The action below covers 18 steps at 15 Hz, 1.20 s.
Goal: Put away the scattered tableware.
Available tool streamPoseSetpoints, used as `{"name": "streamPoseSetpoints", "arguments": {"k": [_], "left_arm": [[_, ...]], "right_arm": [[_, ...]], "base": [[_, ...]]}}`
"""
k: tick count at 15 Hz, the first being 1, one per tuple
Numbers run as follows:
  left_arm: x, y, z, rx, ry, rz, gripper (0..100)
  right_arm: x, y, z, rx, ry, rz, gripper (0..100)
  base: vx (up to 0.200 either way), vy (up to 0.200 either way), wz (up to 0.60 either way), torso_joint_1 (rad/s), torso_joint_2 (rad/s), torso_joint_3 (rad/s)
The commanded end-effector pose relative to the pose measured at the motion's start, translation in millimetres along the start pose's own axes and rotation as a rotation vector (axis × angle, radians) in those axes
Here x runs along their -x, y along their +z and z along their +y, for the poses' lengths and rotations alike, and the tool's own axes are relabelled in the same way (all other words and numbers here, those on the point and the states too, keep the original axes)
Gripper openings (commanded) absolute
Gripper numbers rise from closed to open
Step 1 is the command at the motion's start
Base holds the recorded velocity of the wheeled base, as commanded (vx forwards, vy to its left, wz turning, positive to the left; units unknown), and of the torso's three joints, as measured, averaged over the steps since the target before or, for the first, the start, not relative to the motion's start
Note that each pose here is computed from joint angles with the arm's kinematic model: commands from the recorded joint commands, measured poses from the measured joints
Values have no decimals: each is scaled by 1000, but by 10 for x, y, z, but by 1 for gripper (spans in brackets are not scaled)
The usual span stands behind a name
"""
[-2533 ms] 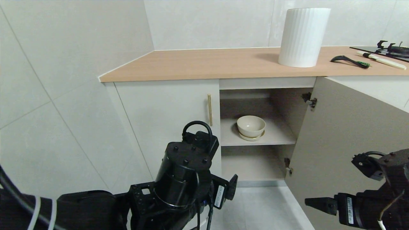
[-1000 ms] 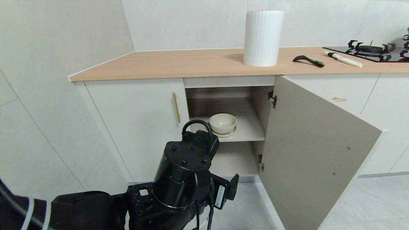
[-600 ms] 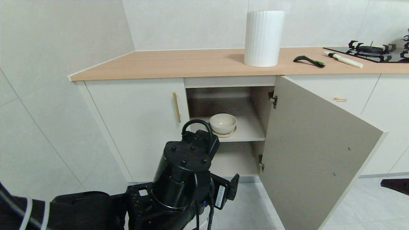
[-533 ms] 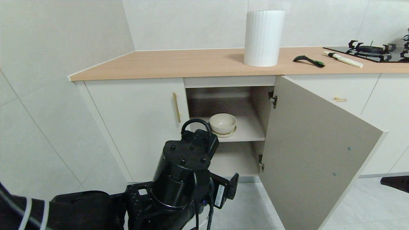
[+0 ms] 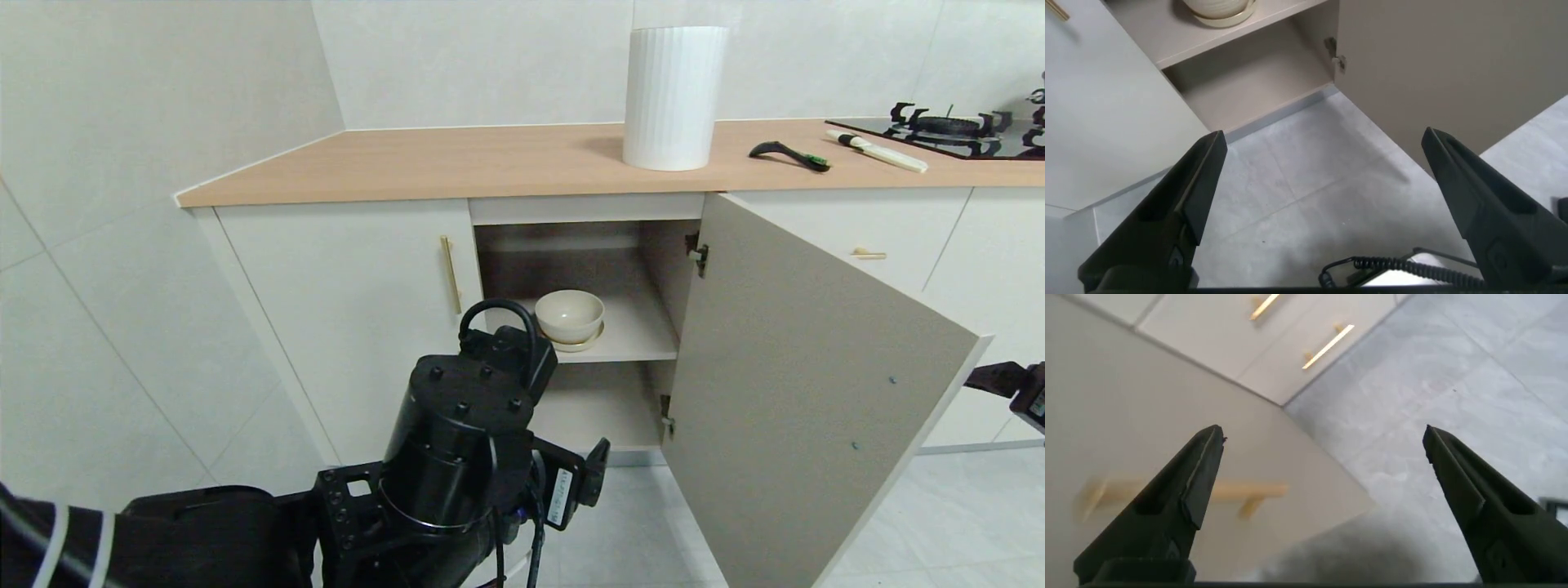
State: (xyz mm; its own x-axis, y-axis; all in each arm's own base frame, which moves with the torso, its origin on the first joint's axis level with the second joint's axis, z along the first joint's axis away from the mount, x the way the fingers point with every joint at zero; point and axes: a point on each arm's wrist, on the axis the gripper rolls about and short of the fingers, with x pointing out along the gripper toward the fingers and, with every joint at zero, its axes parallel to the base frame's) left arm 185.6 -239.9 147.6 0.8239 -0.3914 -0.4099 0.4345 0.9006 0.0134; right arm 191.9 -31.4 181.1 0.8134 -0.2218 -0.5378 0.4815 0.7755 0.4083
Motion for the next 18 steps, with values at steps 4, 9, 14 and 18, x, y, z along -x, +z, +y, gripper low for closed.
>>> {"name": "streamPoseSetpoints", "arguments": {"k": [4, 9, 14, 18], "left_arm": [[35, 42, 29, 10, 2, -16, 100], [106, 147, 99, 33, 9, -53, 100], [228, 297, 196, 64, 18, -111, 100], [243, 318, 204, 59, 18, -119, 100]], "right_arm": [[-657, 28, 52, -5, 2, 167, 100], [-774, 2, 245, 7, 206, 294, 100], [-1134, -437, 997, 156, 348, 452, 100], [-1325, -689, 1410, 223, 420, 503, 100]], "base": [[0, 0, 0, 0, 0, 0], [0, 0, 0, 0, 0, 0], [0, 0, 0, 0, 0, 0], [0, 0, 0, 0, 0, 0]]}}
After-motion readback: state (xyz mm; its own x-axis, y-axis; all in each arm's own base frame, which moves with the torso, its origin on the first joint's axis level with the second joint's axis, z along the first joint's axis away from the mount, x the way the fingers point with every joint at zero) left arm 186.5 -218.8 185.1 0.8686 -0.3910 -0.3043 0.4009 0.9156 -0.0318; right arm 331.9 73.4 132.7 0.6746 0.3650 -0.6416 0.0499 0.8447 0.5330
